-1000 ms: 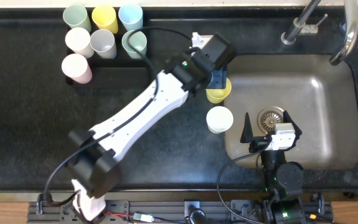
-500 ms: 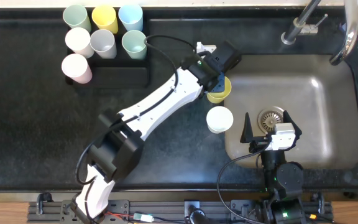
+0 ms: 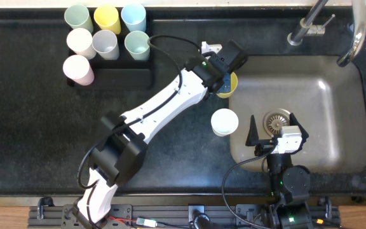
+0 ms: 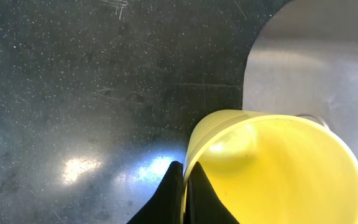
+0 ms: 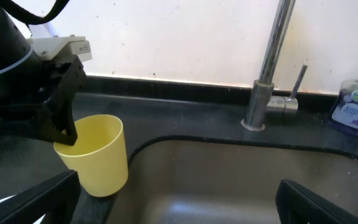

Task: Store Cups

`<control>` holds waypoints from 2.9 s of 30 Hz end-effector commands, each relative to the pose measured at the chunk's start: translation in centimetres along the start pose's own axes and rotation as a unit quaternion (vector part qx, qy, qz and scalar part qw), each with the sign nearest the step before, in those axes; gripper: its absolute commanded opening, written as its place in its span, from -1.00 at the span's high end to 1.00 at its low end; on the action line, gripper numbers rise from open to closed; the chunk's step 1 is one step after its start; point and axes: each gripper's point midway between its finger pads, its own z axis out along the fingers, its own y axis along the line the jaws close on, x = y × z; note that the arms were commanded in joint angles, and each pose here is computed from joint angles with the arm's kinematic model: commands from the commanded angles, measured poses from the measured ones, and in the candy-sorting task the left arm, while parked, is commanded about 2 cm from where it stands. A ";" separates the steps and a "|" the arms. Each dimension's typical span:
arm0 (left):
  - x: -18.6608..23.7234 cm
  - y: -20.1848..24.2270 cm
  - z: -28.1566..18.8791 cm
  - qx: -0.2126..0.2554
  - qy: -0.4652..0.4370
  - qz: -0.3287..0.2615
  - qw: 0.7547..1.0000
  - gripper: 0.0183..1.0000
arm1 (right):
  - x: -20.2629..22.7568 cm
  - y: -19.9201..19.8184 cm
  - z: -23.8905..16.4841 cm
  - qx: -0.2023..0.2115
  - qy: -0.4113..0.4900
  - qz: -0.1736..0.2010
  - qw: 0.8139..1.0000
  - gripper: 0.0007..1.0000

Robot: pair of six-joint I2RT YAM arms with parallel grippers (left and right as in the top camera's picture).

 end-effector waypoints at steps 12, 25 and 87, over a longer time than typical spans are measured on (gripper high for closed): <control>-9.2 11.0 -17.5 -0.067 -0.231 -0.247 0.939 0.97 | 0.3 0.0 0.0 -0.002 -0.001 0.002 1.000 -1.00; -3.1 27.7 -16.8 -0.161 -0.147 -0.632 0.744 0.97 | 0.3 0.0 0.0 -0.002 -0.001 0.002 1.000 -1.00; -3.5 33.2 -7.3 -0.217 -0.144 -0.632 0.730 0.27 | 0.3 0.0 0.0 -0.002 -0.001 0.002 1.000 -0.99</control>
